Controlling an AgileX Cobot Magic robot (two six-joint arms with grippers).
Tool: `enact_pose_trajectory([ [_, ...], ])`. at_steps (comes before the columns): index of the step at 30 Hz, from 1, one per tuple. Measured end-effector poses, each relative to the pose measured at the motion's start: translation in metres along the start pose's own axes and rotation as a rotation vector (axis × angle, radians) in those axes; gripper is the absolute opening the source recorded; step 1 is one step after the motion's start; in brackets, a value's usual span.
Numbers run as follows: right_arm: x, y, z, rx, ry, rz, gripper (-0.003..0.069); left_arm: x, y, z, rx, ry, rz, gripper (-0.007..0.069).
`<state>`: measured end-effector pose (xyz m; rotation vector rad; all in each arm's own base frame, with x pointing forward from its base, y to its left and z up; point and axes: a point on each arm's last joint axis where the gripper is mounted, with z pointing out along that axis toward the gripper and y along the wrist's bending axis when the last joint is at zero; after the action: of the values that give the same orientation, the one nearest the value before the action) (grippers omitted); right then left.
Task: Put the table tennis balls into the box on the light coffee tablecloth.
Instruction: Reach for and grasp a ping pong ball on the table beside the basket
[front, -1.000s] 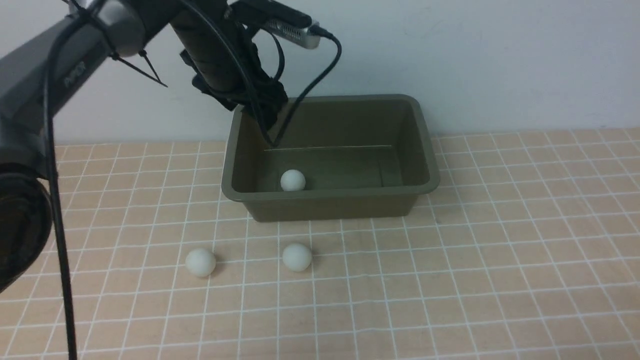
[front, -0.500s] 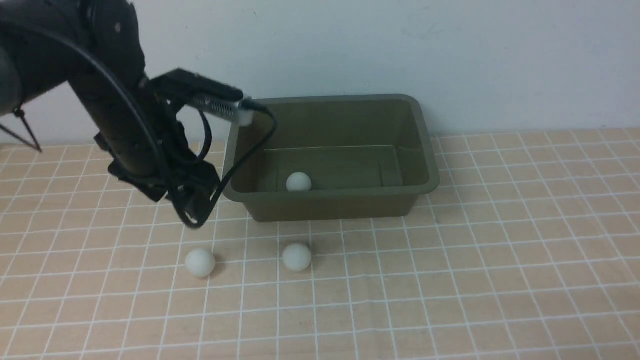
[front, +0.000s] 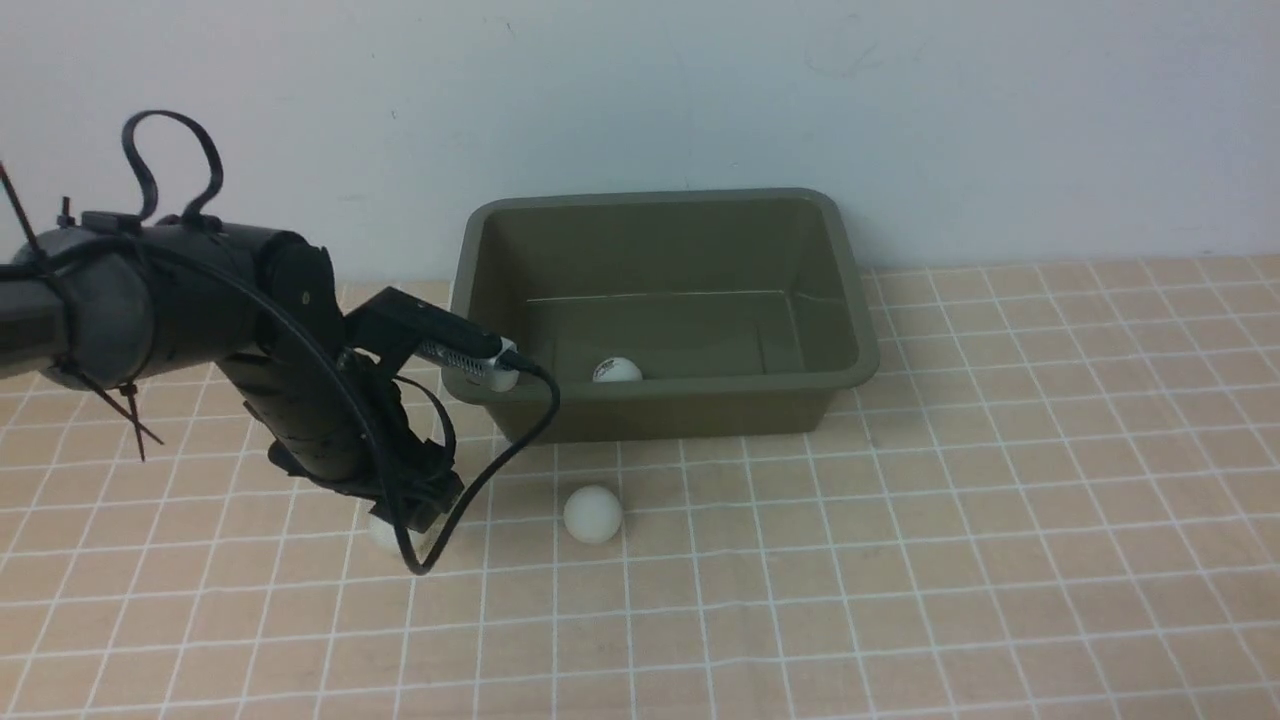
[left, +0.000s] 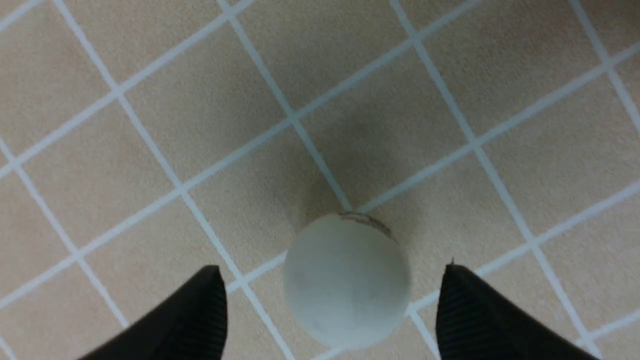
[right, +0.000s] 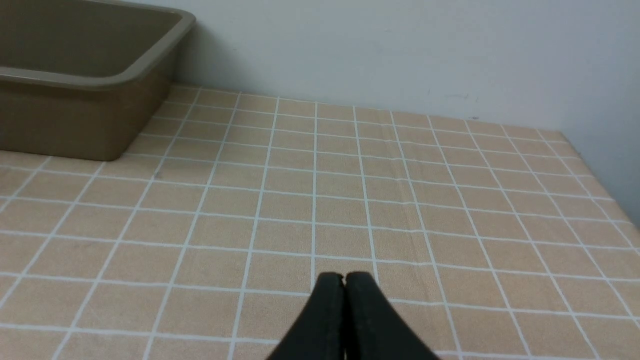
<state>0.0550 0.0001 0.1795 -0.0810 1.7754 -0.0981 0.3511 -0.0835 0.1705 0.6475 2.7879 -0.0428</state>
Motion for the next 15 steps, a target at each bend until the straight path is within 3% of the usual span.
enact_pose_trajectory([
  [6,0.0,0.0,0.0,0.0,0.0,0.0,-0.0018,0.001,0.001,0.023,0.006,0.029,-0.002,0.0453],
  [8,0.0,0.0,0.0,0.0,0.0,0.0,-0.0018,0.002,0.0,0.025,0.007,0.035,-0.002,0.0407],
  [9,0.0,0.0,0.0,0.0,0.0,0.0,-0.0018,0.003,0.0,0.025,0.009,0.045,-0.002,0.033],
  [10,0.0,0.0,0.0,0.0,0.0,0.0,-0.0018,0.003,0.0,0.024,0.011,0.051,-0.001,0.0314],
  [15,0.0,0.0,0.0,0.0,0.0,0.0,-0.0018,-0.002,0.001,-0.001,0.029,0.144,0.025,0.032],
])
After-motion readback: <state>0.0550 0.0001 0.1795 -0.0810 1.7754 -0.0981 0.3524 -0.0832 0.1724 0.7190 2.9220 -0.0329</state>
